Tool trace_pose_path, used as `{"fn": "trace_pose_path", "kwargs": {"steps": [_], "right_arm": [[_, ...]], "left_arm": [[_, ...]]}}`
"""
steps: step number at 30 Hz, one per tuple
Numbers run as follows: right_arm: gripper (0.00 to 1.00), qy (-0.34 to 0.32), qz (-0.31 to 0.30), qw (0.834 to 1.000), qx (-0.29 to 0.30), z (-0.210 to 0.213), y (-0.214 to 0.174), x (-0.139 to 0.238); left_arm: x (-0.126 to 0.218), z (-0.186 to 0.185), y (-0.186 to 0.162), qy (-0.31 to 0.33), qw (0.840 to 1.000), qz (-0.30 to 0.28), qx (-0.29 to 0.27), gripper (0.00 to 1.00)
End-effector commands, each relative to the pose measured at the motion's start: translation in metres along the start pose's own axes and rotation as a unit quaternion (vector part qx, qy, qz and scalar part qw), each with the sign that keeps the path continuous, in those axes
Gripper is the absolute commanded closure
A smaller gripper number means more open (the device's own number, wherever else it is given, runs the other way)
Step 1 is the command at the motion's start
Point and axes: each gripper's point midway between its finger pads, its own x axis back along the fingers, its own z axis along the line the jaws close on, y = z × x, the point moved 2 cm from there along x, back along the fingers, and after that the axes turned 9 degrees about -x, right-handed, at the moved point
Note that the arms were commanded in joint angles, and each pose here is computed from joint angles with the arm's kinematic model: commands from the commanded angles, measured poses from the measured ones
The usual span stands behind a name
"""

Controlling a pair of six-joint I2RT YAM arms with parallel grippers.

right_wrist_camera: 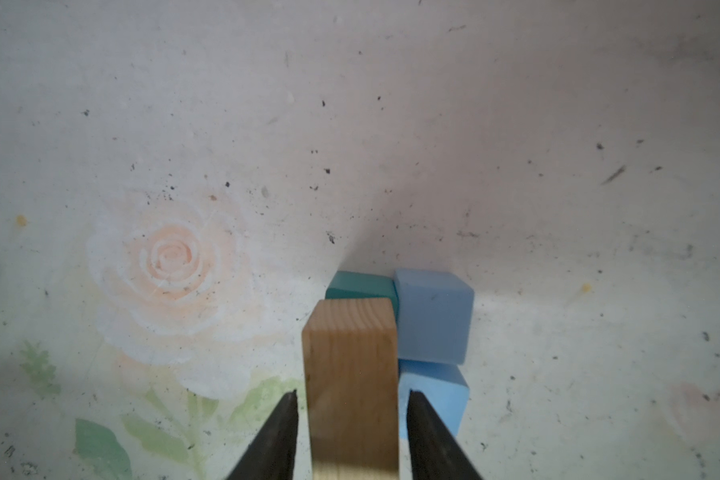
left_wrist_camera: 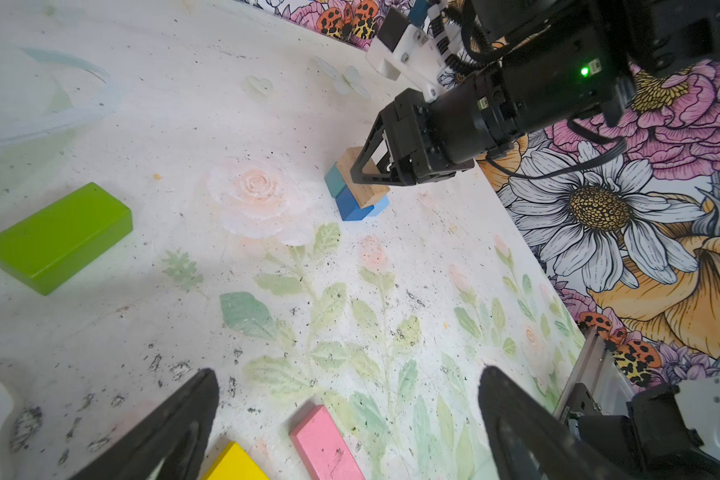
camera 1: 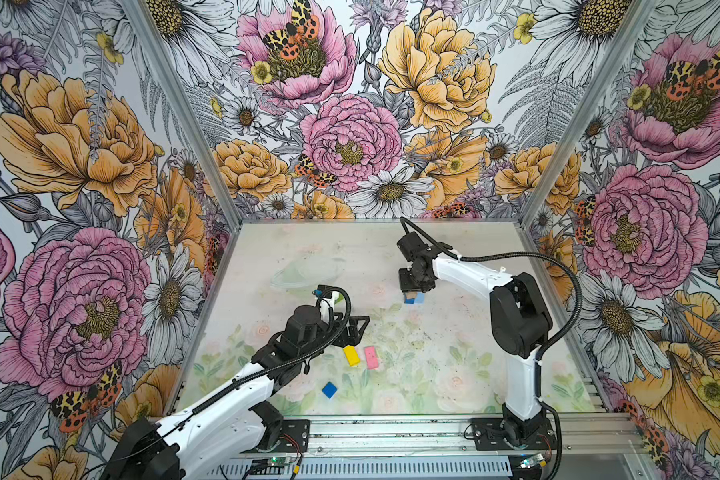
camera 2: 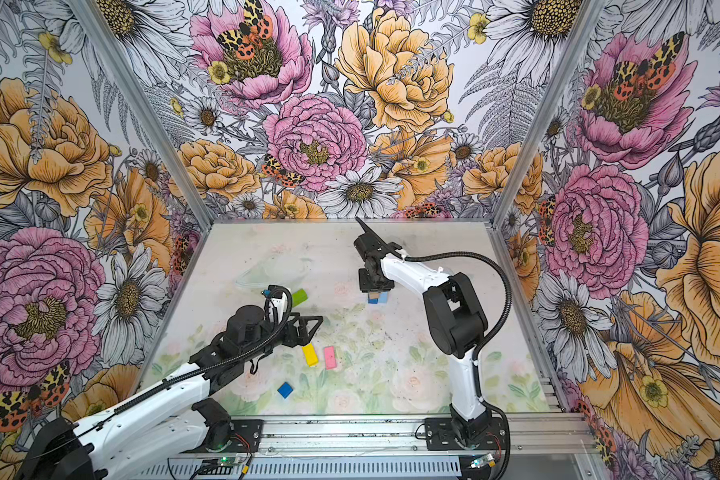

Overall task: Build the wood block tower
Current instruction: 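Open the right gripper to release the wood block beside the cubes, then raise the right gripper and draw it back toward the robot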

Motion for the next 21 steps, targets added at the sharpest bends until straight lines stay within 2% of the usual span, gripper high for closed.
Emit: {"fn": "trace_pose_path", "kwargs": {"steps": [1, 11, 21], "right_arm": [[0.53, 0.017, -0.024, 1.0, -0.002, 0.002, 0.006, 0.028], [0.45, 0.042, -0.065, 0.997, 0.003, -0.001, -0.005, 0.081], [0.4, 0.041, -0.087, 0.995, 0.005, -0.022, -0.052, 0.114]], "left_arm": [[0.004, -0.005, 0.005, -0.018, 1.0, -0.013, -0.002, 0.01], [0.026, -0.014, 0.009, -0.038, 0.998, -0.041, 0.02, 0.01], [0.048, -0.02, -0.001, -0.02, 0.998, -0.049, 0.04, 0.01]]}}
